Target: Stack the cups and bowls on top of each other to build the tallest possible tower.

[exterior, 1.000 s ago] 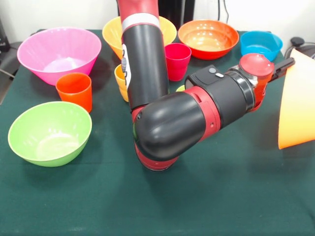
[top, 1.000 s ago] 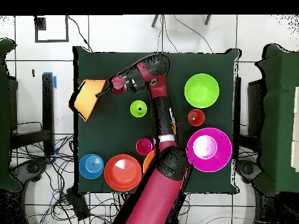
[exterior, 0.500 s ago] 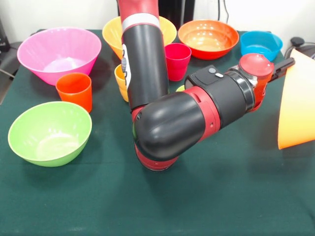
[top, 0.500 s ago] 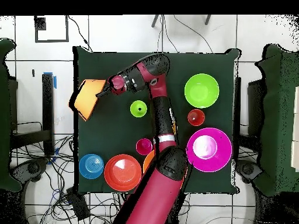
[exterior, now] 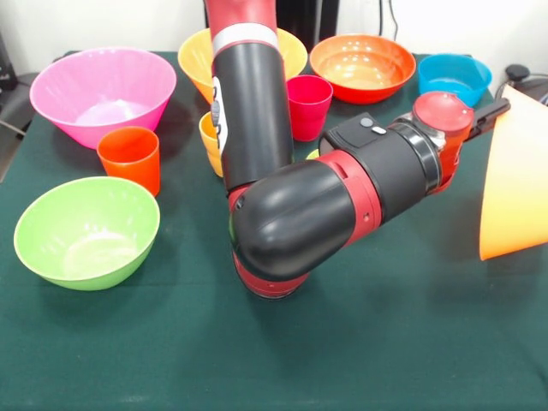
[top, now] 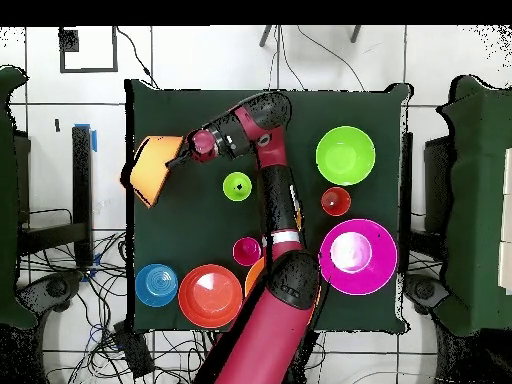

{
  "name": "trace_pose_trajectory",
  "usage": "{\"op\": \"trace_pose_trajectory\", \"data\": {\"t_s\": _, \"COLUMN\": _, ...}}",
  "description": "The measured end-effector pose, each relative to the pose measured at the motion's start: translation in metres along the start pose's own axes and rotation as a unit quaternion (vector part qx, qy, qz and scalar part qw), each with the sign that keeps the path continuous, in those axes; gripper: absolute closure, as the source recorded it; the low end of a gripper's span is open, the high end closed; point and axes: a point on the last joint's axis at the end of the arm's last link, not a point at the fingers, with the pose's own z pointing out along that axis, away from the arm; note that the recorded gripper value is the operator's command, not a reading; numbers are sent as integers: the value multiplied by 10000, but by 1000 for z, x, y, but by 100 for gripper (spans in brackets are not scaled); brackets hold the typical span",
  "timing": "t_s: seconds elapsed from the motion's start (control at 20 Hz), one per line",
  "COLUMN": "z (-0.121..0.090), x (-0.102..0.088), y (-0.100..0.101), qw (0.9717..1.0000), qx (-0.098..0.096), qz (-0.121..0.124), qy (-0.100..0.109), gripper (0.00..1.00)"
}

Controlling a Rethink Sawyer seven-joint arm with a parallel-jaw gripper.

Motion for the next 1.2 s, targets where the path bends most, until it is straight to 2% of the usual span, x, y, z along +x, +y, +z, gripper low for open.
{"op": "trace_pose_trajectory", "data": {"t_s": 0.55, "z": -4, "x": 5, "y": 1, "qw": 9999, "qx": -43, "qz": 6, "qy": 147, "gripper": 100}}
{"op": "trace_pose_trajectory", "data": {"t_s": 1.2, "z": -7, "x": 6, "y": 1, "qw": 9999, "qx": -38, "qz": 3, "qy": 107, "gripper": 100}}
